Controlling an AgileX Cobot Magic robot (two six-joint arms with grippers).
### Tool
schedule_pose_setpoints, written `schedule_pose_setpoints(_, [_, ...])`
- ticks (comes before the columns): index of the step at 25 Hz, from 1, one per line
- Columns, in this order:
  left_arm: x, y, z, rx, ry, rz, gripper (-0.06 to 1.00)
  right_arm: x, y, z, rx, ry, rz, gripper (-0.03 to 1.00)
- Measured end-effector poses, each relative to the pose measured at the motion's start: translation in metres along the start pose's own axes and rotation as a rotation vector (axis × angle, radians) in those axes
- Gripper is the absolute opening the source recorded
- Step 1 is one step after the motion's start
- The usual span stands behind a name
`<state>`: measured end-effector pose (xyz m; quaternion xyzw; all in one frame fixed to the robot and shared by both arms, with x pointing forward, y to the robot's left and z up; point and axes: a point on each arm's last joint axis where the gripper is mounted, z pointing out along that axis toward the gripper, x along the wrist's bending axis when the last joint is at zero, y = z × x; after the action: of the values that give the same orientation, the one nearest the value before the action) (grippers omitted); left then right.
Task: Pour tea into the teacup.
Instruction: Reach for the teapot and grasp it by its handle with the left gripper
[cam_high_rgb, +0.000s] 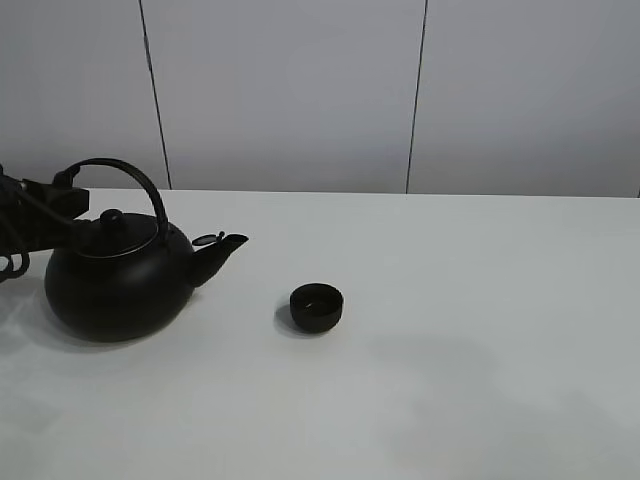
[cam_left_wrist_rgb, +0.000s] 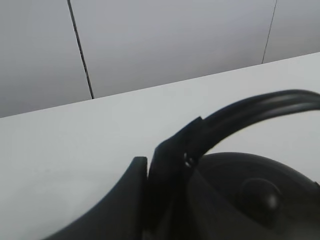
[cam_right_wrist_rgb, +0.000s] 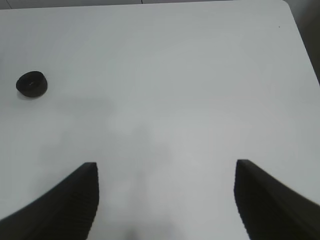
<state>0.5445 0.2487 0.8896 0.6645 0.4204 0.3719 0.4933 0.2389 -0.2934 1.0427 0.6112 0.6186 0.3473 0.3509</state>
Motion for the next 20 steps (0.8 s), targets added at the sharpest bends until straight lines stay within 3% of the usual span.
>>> schedule_pose_setpoints(13, [-0.002, 0.008, -0.004, 0.023, -0.02, 0.022, 0.12, 0.0, 0.0, 0.0, -0.001, 0.0, 0.0, 0.52])
schedule_pose_setpoints(20, [-0.009, 0.014, 0.001, 0.036, -0.081, 0.072, 0.12, 0.0, 0.0, 0.0, -0.001, 0.0, 0.0, 0.52])
